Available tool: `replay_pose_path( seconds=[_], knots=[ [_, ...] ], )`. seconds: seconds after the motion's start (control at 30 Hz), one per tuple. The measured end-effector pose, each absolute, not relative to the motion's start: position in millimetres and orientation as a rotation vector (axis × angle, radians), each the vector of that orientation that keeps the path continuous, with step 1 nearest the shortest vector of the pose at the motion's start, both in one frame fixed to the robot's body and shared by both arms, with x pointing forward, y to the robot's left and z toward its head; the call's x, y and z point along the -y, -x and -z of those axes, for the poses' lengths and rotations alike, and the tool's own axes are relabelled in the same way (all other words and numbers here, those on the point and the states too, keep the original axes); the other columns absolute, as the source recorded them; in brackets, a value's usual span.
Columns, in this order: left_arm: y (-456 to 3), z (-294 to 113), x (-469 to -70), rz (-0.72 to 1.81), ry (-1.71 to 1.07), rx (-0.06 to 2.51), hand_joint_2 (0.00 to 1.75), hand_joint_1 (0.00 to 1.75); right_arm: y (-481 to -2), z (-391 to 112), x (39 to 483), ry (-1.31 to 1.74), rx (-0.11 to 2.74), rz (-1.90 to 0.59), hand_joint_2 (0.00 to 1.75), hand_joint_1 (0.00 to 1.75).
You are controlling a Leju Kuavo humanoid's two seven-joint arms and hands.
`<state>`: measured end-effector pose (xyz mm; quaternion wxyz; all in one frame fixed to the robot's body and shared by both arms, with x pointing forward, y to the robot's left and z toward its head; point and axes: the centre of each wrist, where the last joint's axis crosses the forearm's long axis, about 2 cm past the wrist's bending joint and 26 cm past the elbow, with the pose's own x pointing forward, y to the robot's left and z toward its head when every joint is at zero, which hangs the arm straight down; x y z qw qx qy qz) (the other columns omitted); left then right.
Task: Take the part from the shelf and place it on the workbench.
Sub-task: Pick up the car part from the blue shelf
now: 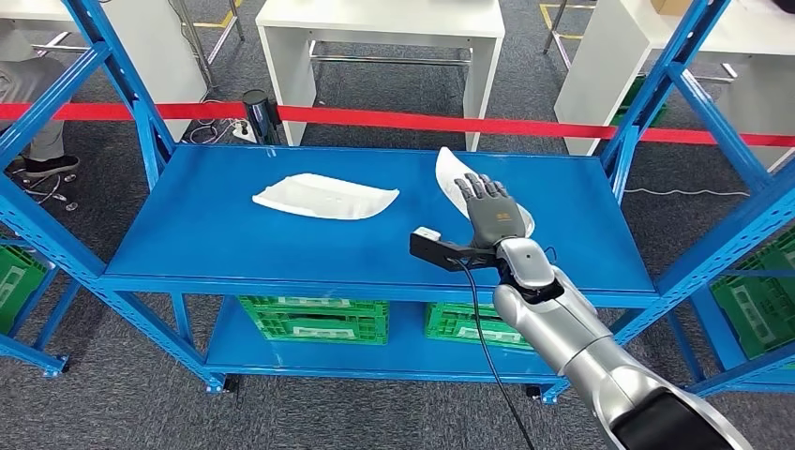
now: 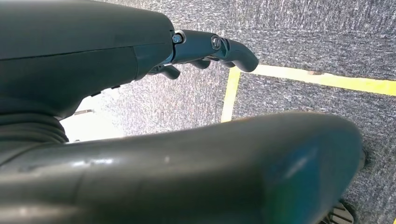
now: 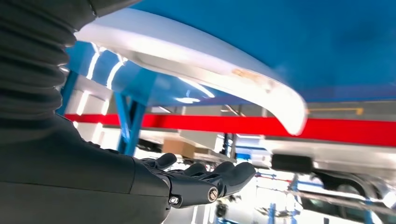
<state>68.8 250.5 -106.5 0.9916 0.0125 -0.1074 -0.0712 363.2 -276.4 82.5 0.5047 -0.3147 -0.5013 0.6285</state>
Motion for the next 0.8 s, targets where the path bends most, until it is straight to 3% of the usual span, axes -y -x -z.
replay_pose_path(
  seconds=[0.03,0.17,0.8],
  knots=[
    [-68.7,106.5,-250.6,0.142,-0.025,0.215,0.00,0.00,-361.8,-81.7,278.2,0.759,1.206,-1.511,1.75,0.00],
    [-68.5,106.6,-250.8,0.141,-0.026,0.214,0.00,0.00,-359.4,-80.6,283.8,0.762,1.201,-1.497,0.00,0.00],
    [-69.3,106.3,-249.4,0.140,-0.024,0.215,0.00,0.00,-345.5,-76.0,294.7,0.789,1.182,-1.464,0.00,0.00]
  ],
)
